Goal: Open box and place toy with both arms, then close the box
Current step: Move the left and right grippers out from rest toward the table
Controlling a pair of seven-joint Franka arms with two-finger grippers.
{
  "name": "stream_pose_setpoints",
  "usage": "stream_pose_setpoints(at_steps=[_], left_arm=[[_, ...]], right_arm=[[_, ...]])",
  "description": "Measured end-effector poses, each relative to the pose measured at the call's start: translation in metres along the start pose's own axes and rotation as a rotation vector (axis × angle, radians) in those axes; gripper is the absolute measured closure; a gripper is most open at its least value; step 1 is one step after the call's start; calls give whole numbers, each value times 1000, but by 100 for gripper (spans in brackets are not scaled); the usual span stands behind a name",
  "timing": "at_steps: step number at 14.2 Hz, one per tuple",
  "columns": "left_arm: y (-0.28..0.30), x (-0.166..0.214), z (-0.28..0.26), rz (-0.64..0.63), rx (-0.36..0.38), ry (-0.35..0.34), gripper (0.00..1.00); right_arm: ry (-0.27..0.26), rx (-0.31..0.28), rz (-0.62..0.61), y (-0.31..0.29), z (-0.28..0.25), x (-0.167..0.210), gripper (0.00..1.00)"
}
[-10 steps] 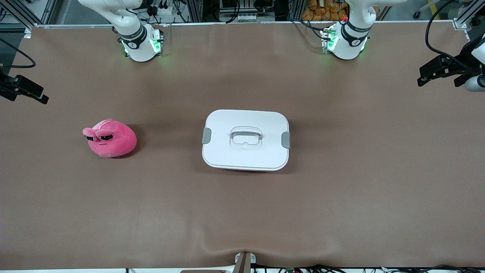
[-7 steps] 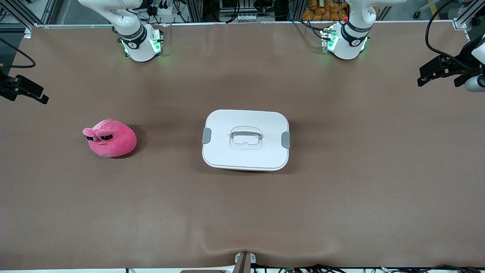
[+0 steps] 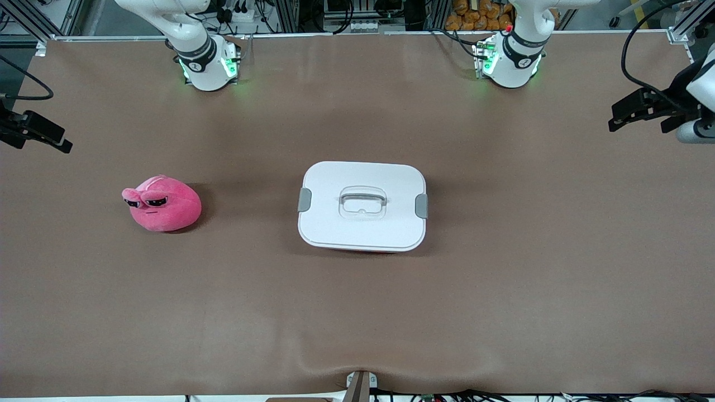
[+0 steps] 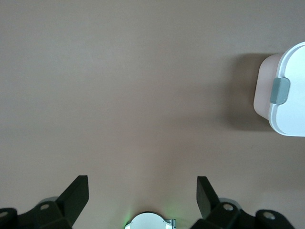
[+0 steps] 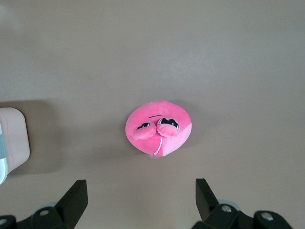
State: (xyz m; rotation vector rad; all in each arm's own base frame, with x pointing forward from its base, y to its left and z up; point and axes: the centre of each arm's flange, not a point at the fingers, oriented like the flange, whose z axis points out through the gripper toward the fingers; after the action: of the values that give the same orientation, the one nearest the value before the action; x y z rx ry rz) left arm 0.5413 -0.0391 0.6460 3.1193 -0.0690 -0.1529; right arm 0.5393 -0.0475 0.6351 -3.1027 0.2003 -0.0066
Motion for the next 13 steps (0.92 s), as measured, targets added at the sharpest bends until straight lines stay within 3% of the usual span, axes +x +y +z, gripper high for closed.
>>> stream_pose_setpoints(at_steps=[8, 13], left_arm=[[14, 33, 23, 24, 2, -14, 0], [19, 52, 33, 24, 3, -23, 0]], right_arm=[[-2, 0, 0, 0, 1, 1, 0], [-42, -3, 1, 0, 23, 12, 0]])
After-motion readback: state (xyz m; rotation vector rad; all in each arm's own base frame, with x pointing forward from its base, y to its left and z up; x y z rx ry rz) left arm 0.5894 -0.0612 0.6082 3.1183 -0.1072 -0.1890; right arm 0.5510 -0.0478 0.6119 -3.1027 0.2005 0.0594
